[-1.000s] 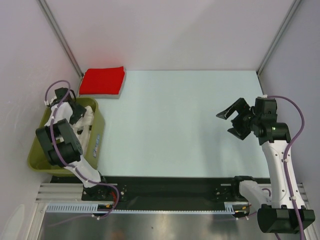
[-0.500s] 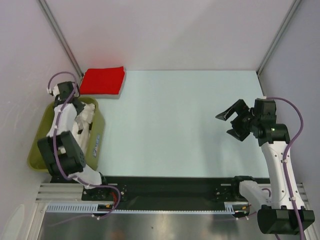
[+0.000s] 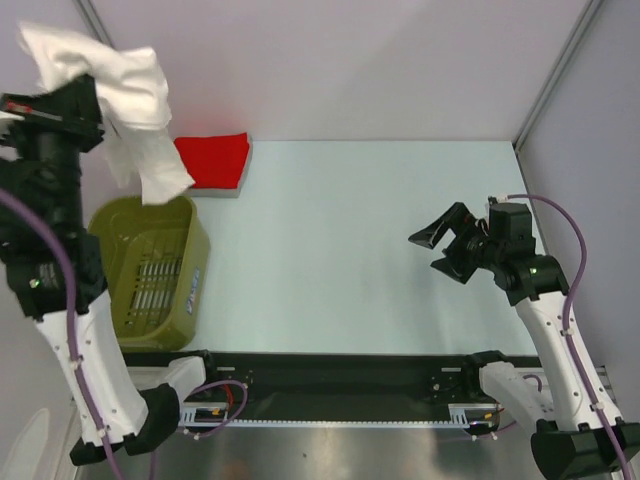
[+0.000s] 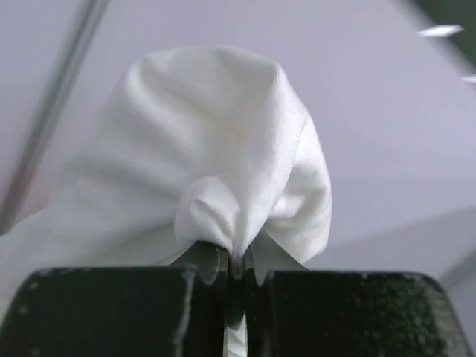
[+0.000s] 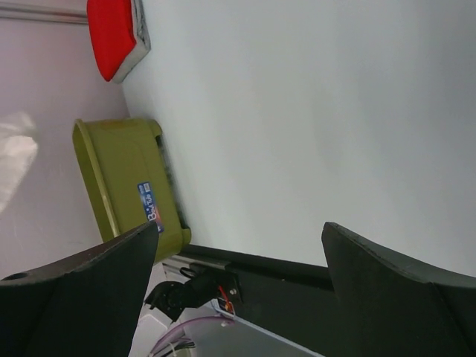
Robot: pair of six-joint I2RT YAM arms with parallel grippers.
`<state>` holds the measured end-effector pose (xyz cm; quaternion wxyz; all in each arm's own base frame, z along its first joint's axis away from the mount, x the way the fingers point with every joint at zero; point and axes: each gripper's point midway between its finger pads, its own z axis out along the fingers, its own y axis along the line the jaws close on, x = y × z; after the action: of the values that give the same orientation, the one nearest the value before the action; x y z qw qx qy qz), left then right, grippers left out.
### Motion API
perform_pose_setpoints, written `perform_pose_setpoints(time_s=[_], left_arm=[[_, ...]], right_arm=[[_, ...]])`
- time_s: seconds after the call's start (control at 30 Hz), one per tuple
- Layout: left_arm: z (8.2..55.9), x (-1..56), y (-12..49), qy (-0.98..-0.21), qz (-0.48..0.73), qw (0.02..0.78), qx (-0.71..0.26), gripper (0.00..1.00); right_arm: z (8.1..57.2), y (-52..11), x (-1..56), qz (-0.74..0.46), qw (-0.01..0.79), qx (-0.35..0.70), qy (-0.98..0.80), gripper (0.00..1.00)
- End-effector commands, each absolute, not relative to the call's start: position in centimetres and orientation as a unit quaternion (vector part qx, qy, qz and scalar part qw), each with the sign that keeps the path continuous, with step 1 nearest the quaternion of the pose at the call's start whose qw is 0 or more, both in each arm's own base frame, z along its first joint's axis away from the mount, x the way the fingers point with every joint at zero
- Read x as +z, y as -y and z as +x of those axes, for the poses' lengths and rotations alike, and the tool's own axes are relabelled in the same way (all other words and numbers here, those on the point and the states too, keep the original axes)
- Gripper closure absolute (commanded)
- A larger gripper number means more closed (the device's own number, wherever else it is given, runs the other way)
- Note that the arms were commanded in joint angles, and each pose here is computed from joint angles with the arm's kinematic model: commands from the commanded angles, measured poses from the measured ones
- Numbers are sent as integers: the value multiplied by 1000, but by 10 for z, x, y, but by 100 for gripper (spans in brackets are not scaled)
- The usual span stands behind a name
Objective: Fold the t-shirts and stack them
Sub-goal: Move the tshirt to the center of the board
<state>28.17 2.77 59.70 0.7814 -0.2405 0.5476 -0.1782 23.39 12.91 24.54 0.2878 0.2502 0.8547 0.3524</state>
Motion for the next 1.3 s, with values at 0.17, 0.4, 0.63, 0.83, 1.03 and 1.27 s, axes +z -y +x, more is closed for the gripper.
perform_pose_setpoints(time_s=[0.17,0.4,0.63,0.83,1.03,1.27], left_arm=[[235,734,100,-436,-84,714,-540,100],[273,602,226,-598,-57,502,-622,100],[282,420,296,-785,-18,342,-517,100],[283,333,228,-872,-49,373,-314,42],[263,294,208,-890,5,371,-267,26],[245,201,287,-921,133,238,-278,25]], right_arm=[[238,-117,262,250,329,323,-852,0],[237,-121,270,158,339,311,-874,0],[222,-124,266,96,353,316,-875,0],[212,-137,240,61,320,327,-887,0],[203,-159,191,69,259,334,-903,9],[181,-175,121,61,174,263,-947,30]])
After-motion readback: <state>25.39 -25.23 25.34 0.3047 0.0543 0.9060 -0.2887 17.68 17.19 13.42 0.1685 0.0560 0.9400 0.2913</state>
